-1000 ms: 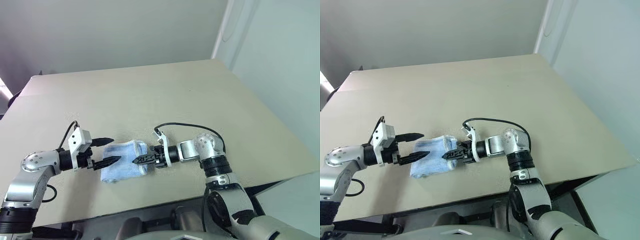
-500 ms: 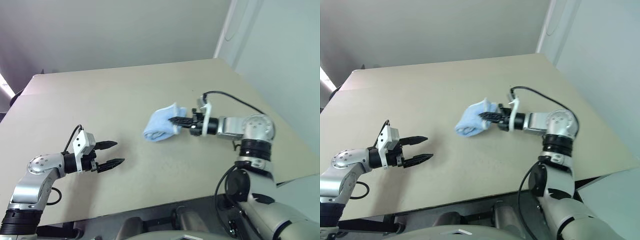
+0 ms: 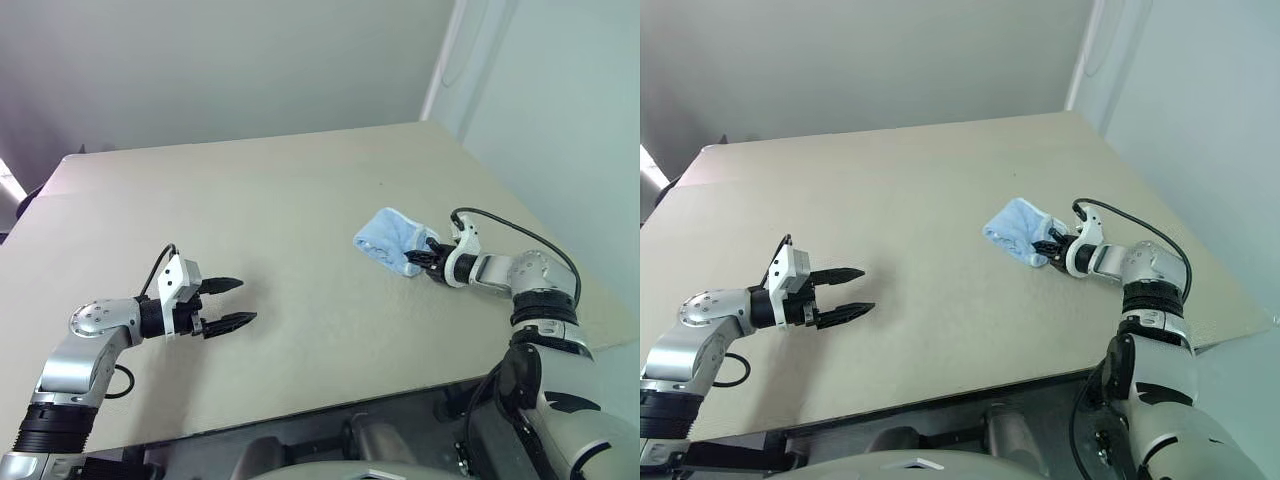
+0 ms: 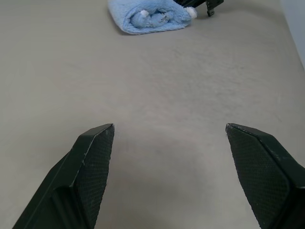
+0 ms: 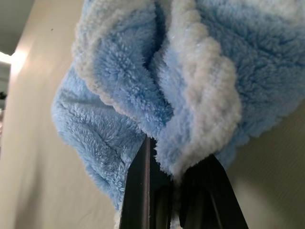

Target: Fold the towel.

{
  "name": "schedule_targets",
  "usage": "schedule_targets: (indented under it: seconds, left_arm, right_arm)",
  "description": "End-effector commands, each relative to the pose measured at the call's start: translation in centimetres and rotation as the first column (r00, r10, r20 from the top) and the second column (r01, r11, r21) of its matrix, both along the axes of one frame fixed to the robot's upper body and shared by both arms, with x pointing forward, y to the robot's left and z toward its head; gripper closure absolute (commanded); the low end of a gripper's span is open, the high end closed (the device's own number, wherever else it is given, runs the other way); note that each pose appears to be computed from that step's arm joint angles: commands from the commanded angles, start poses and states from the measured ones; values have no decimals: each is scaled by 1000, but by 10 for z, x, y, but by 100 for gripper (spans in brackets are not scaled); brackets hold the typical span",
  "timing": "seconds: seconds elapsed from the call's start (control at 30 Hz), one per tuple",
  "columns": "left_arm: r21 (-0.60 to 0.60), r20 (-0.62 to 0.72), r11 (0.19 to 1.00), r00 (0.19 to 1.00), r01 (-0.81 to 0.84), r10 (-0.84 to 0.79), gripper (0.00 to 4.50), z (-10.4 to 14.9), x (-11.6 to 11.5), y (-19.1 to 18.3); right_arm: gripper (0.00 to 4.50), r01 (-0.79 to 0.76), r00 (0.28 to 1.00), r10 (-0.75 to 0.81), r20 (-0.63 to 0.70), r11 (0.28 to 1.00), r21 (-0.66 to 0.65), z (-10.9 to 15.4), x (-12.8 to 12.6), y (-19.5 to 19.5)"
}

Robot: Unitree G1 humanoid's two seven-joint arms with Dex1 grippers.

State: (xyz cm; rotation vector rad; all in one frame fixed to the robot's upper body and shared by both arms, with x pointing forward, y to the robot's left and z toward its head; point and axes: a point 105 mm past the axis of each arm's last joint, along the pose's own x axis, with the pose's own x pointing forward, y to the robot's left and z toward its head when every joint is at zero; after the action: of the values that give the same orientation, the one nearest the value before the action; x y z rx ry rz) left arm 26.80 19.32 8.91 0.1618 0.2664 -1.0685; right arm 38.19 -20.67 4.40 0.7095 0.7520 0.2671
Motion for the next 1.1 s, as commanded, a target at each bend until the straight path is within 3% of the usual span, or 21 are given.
schedule_targets:
  seconds: [0.03,0.1,0.2,0.5,0.57,0.8,0.97,1.1]
  left_arm:
    - [10,12,1000,1000,-10,10,54,1,2,4]
    - [5,7,1000,1000,-17,17,54,1,2,5]
    - [11,0,1000,1000,-14,14,54,-1,0,6]
    - [13,-10,1000,1000,-24,24,54,0,-1,11]
    - [14,-13,1000,1000,-26,27,54,1,-1,13]
    - [25,-11,999,999,-35,35,54,2,2,18]
    - [25,-12,999,999,-40,40,54,2,3,19]
    - [23,-12,999,999,-47,48,54,1,5,20]
  right_arm:
    - [446,91,995,-94,-29,991,-97,-22,-2,-19]
    - [446,96,995,-97,-19,994,-61,-20,0,-16]
    - [373,78,997,-78,-9,997,-20,-15,1,-9]
    - [75,-1,999,6,-32,990,140,-1,-11,-3]
    - [75,-27,999,32,-28,986,162,6,-15,-4]
    - [75,-116,993,115,38,993,22,24,-31,-43]
    - [75,-203,961,207,183,978,-42,64,-31,-53]
    - [75,-210,949,213,234,977,-39,74,-29,-51]
